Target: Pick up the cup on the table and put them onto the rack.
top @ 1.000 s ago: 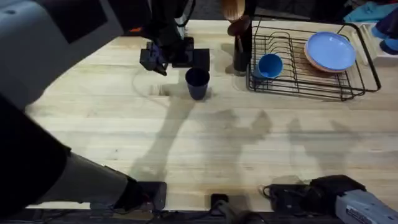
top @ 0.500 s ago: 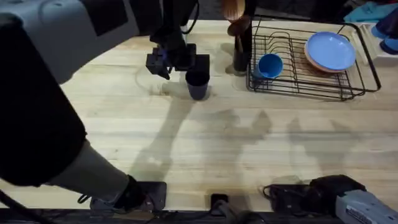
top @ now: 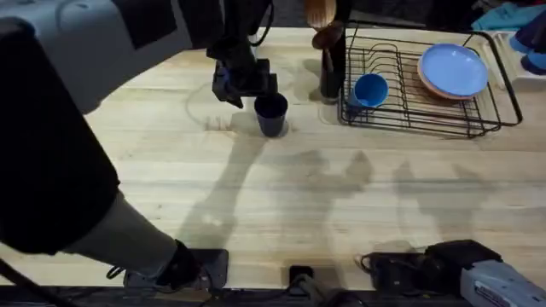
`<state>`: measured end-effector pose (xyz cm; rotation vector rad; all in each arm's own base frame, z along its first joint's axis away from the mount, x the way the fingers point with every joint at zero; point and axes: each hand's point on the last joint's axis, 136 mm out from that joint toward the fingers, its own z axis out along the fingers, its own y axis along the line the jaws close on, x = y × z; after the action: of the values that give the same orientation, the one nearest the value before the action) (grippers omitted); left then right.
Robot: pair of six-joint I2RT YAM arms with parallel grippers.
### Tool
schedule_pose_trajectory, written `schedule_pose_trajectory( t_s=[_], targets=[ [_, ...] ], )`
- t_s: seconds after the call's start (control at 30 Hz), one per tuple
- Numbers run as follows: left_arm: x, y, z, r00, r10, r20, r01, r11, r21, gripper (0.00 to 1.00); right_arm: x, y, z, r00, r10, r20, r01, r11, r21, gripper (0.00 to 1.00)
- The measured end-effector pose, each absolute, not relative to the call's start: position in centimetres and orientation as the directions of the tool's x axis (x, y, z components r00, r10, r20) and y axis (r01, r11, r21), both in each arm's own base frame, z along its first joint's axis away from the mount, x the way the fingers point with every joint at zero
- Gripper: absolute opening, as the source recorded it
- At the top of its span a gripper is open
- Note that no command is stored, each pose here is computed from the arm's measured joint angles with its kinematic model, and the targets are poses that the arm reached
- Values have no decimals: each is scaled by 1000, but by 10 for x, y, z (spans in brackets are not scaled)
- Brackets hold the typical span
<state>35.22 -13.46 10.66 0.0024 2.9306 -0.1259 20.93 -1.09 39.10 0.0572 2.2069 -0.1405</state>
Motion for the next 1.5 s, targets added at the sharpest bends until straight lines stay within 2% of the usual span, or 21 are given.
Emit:
schedule_pose_trajectory(
  t_s=[0.23,0.3,0.33,0.4,0.73,0.87,1.03,1.3,1.5],
  targets=[
    [352,-135,107,-978,-9,-206,9,996,-86,304,209,-11,391,-597,-10,-802,92,992,-81,994],
    [352,-135,107,-979,-10,-205,9,996,-88,204,209,-11,391,-597,-10,-802,92,992,-81,994],
    [352,-136,107,-979,-13,-205,6,996,-91,119,209,-11,391,-597,-10,-802,92,992,-81,994],
    [352,-136,107,-978,-12,-206,8,995,-96,51,209,-11,391,-597,-10,-802,92,992,-81,994],
    [352,-137,108,-979,-12,-204,9,995,-99,44,209,-11,391,-597,-10,-802,93,992,-81,994],
    [354,-140,119,-978,-12,-208,12,993,-115,44,209,-11,391,-597,-10,-802,94,992,-83,994],
    [358,-143,150,-965,-17,-260,21,990,-142,44,209,-11,391,-597,-10,-802,95,992,-83,994],
    [352,-143,217,-911,-37,-410,52,978,-204,43,209,-11,391,-597,-10,-802,95,992,-83,994],
    [346,-143,248,-872,-52,-486,80,966,-247,43,209,-11,391,-597,-10,-802,95,992,-83,994]
  ],
)
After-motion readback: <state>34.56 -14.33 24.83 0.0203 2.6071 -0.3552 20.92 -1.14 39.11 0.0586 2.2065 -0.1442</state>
